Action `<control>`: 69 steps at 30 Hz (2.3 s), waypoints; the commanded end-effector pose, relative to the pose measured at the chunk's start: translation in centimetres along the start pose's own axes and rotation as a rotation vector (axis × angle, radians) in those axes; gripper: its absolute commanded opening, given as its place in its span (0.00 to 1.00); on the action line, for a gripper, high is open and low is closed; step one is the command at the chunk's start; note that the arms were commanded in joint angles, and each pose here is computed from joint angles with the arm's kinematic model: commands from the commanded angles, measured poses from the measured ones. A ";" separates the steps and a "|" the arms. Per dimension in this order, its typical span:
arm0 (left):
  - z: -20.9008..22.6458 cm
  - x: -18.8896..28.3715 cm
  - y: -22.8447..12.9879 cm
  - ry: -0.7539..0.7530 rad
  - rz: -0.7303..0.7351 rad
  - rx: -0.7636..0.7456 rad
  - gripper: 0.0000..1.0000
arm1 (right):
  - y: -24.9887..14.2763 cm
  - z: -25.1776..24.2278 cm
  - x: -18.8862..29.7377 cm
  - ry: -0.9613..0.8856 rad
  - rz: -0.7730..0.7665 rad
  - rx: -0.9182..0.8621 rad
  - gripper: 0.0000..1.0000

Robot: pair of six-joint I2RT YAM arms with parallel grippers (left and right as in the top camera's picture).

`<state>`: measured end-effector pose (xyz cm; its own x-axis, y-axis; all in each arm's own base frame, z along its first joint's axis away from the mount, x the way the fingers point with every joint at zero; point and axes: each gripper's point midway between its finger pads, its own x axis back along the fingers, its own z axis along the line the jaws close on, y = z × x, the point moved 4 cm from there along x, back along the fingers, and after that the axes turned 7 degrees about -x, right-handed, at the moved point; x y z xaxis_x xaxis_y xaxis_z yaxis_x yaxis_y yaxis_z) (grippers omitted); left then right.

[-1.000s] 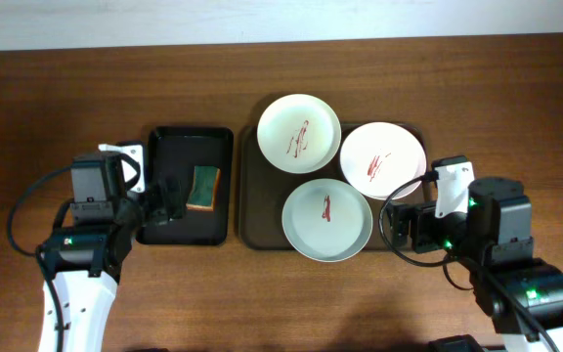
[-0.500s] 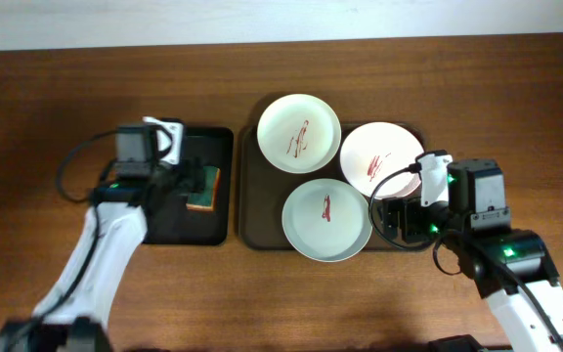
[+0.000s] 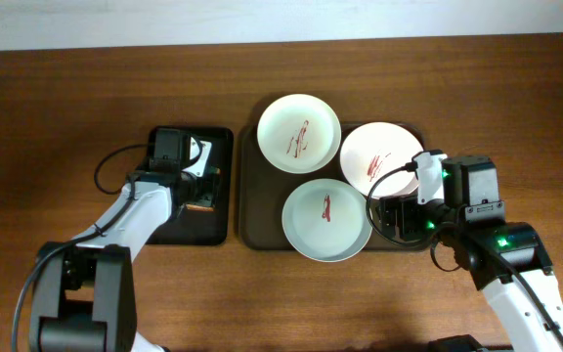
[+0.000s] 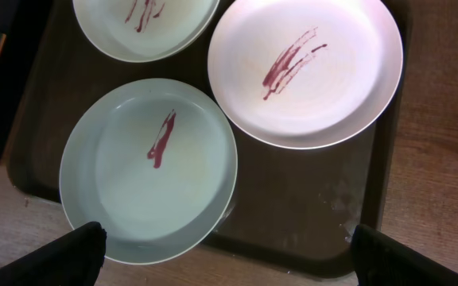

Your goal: Clean dirty plates on tray and stack at the side

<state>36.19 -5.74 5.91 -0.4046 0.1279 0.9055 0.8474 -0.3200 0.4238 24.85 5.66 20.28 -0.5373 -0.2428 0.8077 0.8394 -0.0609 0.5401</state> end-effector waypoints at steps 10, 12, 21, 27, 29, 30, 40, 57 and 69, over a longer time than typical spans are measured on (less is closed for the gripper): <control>-0.1 -0.4 0.4 -0.003 -0.002 -0.010 0.00 | 0.5 0.4 0.2 0.014 -0.008 -0.004 0.99; 0.0 1.0 1.4 0.005 -0.034 -0.012 0.00 | 0.4 0.3 -0.3 0.011 0.012 -0.008 0.99; -0.2 4.3 1.7 0.008 -0.060 0.111 0.00 | -0.8 -0.8 -5.8 -0.024 0.199 -0.040 0.80; -0.5 4.0 0.0 -0.003 0.021 0.117 0.00 | -2.9 -1.4 -10.5 -0.012 0.366 -0.077 0.49; -0.5 4.0 -0.1 -0.004 0.028 0.118 0.00 | -3.3 -1.3 -11.6 0.015 0.395 -0.087 0.48; -0.5 4.0 -0.2 -0.005 0.032 0.118 0.00 | -3.6 -1.3 -12.2 0.023 0.411 -0.093 0.48; -0.5 4.0 -0.3 -0.005 0.035 0.119 0.00 | -4.3 -1.2 -14.2 0.058 0.451 -0.110 0.34; -0.5 4.0 -0.3 -0.005 0.035 0.119 0.00 | -4.3 -0.4 -14.1 0.113 0.461 -0.122 0.07; -0.6 4.6 0.1 -0.006 0.015 0.117 0.00 | -4.3 -0.4 -14.1 0.113 0.460 -0.122 0.04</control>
<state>33.98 -5.64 9.27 -0.3655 0.1226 0.9227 0.8959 -0.2225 0.3844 28.38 8.50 6.08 -0.0927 -0.3594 0.9286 0.9956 -0.0476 0.0809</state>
